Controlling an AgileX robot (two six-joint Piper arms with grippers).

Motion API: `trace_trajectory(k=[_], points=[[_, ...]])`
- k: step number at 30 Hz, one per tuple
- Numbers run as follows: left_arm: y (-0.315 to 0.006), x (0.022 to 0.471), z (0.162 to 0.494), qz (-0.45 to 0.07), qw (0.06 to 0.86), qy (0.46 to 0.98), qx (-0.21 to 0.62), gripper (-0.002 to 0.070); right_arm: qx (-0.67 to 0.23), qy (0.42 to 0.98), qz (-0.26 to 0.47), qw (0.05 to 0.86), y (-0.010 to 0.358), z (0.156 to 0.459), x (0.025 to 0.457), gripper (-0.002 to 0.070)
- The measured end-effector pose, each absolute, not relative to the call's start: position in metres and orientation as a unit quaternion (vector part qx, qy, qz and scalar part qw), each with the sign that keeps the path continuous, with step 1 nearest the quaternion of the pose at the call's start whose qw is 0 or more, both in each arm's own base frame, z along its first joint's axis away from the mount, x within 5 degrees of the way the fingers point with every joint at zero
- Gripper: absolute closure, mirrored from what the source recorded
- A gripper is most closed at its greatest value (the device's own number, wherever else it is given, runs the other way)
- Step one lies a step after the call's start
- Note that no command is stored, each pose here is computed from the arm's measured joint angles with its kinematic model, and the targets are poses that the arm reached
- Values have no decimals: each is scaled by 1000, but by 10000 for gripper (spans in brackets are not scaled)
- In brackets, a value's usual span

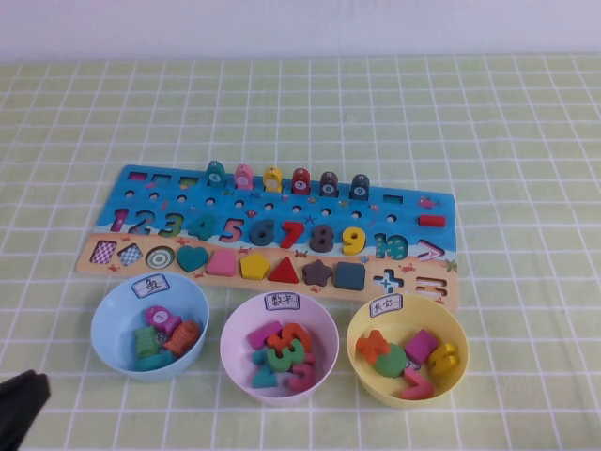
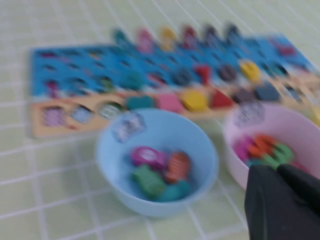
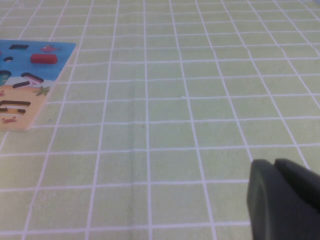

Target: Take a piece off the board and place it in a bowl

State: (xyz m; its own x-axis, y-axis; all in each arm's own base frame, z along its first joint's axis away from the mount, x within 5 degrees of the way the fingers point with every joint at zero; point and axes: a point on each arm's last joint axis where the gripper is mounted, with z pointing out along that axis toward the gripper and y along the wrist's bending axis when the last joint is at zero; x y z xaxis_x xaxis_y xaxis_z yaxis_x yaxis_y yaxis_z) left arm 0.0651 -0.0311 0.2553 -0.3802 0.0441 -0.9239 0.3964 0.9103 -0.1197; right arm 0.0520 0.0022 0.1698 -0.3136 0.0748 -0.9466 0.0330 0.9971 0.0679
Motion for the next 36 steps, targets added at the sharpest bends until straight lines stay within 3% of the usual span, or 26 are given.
trace_trajectory(k=[7,16,23,36], points=[[-9,45,223,-125,626,769,31,677,33,810,18,585,2,170,52,694],[-6,49,205,-8,629,772,93,678,33,810,18,585,2,170,52,694],[-7,54,180,-8,623,776,96,678,33,810,18,585,2,170,52,694],[-7,52,172,-16,595,799,88,678,33,810,18,585,2,170,52,694]])
